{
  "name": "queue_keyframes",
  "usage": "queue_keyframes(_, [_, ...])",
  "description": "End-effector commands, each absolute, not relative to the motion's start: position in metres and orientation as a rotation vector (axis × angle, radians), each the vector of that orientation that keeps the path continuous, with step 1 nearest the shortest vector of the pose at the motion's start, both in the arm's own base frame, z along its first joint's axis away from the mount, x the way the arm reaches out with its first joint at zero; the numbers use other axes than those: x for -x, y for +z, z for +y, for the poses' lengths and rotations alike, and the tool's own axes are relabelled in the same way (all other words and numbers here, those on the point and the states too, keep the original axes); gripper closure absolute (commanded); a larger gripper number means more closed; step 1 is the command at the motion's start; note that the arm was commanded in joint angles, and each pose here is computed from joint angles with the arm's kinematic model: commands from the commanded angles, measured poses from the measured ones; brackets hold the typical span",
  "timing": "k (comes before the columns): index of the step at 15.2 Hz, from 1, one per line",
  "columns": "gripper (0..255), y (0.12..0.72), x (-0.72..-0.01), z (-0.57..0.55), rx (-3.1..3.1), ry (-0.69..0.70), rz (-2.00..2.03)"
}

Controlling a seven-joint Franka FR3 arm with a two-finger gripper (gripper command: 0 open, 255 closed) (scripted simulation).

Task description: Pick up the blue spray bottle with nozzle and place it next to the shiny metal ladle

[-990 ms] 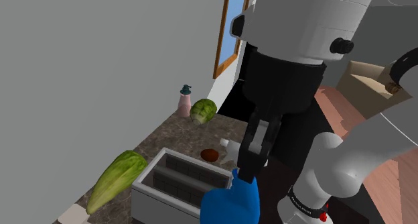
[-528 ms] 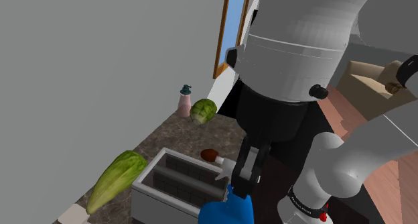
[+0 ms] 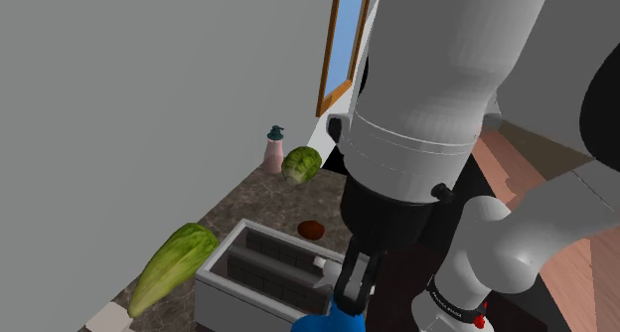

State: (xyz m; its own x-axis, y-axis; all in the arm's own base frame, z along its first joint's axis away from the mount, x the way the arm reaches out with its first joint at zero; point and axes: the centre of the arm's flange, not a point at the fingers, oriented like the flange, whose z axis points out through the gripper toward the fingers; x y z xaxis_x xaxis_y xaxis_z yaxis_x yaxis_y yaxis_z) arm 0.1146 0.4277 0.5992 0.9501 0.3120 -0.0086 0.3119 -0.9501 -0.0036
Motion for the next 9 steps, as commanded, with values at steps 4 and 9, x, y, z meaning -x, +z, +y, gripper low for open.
queue_keyframes(4, [255,0.572,-0.114,0.428,3.100,0.014,-0.496])
queue_keyframes(9, [255,0.546,-0.114,0.428,3.100,0.014,-0.496])
